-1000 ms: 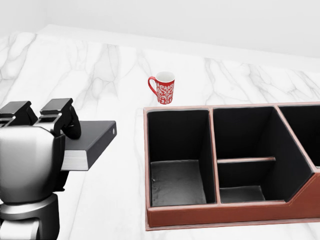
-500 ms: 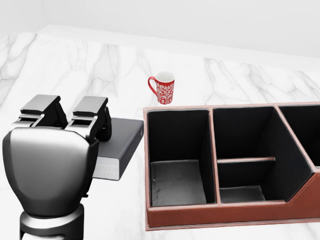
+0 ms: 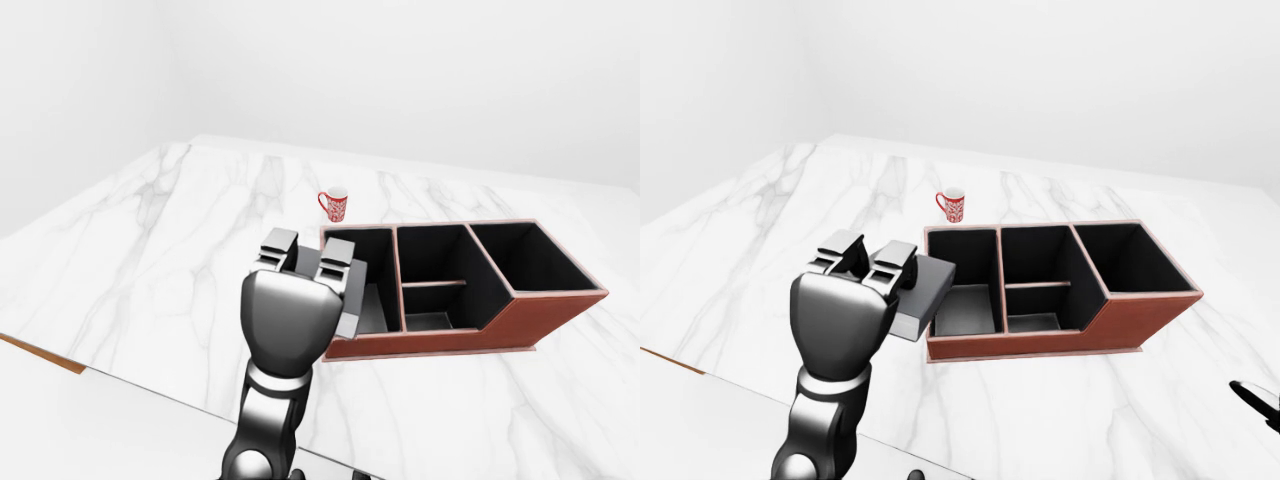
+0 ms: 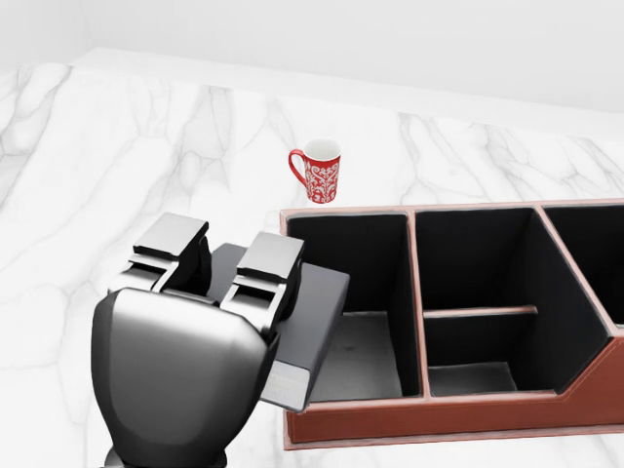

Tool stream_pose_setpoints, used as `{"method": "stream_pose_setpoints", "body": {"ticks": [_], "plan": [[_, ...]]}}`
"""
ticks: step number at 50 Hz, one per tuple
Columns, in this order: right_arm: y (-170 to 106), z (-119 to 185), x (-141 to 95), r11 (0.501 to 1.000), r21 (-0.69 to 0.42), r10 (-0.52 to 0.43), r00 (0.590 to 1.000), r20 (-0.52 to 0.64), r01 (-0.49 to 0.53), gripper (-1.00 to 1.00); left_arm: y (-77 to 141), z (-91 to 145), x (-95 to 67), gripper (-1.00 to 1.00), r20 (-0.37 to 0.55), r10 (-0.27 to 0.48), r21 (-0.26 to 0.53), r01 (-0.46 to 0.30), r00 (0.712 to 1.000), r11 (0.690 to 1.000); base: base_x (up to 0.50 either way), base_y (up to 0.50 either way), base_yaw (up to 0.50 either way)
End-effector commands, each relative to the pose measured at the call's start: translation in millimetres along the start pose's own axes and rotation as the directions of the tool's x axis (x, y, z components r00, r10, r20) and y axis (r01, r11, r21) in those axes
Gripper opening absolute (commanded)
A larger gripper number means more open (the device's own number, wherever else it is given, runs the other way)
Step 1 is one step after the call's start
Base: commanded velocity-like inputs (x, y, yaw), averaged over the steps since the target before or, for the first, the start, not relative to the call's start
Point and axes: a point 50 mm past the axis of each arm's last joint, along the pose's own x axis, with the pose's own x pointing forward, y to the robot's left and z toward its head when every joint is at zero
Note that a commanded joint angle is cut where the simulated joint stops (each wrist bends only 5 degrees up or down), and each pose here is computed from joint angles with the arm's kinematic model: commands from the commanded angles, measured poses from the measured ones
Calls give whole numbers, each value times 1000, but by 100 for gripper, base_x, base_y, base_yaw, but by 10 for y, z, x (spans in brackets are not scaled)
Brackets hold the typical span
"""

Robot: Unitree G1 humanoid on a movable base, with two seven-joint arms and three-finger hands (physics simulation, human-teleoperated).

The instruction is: Pick up the book and place it in the left compartment of the caddy.

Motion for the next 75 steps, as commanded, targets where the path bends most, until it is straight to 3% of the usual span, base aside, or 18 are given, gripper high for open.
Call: {"method": "stream_pose_setpoints", "body": {"ticks": [1, 16, 26, 58, 70, 75], "plan": [[5, -11, 0, 1000, -9, 1, 1000, -6, -1, 100, 3, 167, -116, -100, 61, 41, -79, -37, 997, 996, 0, 0, 0], [0, -12, -5, 1000, -12, 3, 1000, -8, -3, 100, -42, 312, -242, -100, 137, 39, -71, -30, 990, 997, 0, 0, 0], [0, -14, 2, 1000, -16, -6, 1000, -7, 6, 100, -145, 252, -253, -100, 110, 14, -48, -9, 994, 999, 0, 0, 0], [-3, 2, 4, 1000, -6, -10, 1000, 0, 10, 100, -135, 231, -276, -100, 98, 15, -46, -10, 995, 999, 0, 0, 0], [1, 4, -1, 1000, -5, -6, 1000, 1, 6, 100, -212, 205, -188, -100, 81, -5, -76, 11, 997, 997, 0, 0, 0], [1, -13, 0, 1000, -4, -5, 1000, -5, 5, 100, -225, 231, -67, -100, 90, -32, -96, 41, 995, 995, 0, 0, 0]]}}
